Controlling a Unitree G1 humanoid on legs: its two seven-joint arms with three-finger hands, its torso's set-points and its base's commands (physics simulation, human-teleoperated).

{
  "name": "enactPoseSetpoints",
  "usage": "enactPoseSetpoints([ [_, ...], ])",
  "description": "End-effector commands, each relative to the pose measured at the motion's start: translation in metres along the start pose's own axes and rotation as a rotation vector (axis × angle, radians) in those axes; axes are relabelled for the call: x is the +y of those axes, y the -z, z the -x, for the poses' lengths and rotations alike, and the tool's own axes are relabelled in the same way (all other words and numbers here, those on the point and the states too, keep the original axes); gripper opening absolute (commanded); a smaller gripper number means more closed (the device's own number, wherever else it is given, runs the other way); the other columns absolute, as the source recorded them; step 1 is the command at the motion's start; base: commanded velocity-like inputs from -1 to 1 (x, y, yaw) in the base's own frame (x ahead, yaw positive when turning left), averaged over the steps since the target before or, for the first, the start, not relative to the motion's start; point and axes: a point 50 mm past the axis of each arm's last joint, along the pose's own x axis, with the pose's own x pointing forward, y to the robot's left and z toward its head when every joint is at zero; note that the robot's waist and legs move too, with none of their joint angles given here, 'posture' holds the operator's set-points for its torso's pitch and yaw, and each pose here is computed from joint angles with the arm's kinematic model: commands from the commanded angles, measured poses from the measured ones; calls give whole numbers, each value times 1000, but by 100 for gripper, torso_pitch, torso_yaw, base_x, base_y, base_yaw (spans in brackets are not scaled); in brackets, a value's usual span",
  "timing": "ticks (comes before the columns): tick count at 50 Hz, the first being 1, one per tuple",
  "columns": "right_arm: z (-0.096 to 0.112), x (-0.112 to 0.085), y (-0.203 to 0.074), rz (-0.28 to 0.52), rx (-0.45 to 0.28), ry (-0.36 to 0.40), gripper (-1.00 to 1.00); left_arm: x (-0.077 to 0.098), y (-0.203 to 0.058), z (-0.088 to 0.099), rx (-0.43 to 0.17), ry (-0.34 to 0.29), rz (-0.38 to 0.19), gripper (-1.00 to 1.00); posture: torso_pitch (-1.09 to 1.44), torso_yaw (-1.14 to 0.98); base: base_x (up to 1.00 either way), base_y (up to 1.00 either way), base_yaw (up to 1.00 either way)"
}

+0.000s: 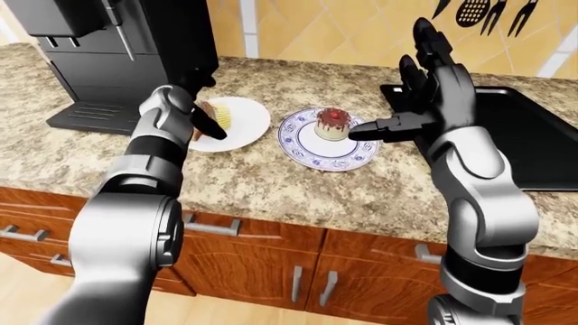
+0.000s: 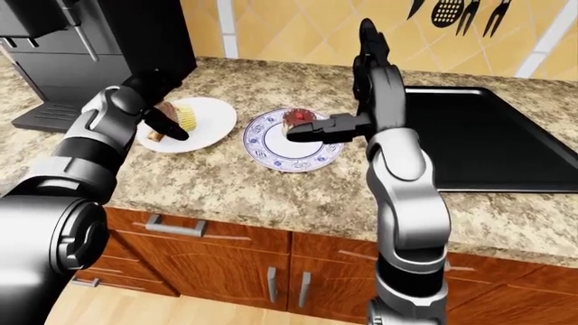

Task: Move the dessert items from the plate to the tray.

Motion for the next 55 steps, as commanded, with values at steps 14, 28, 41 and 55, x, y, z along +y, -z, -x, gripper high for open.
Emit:
enactPoseSetpoints([
  [14,1,-2,-17,9,-88,8,100,20,-17,5,-63,-83,-21,44,0,0,0,0,0],
  [28,1,-2,-18,3,-89,1,100,13,-15,3,-72,-102,-21,27,0,0,0,0,0],
  [41,2,-2,-16,-2,-87,-2,100,9,-16,2,-82,-155,-9,17,0,0,0,0,0],
  [55,1,-2,-12,-3,-85,-3,100,11,-22,4,-107,-225,-5,-16,0,0,0,0,0],
])
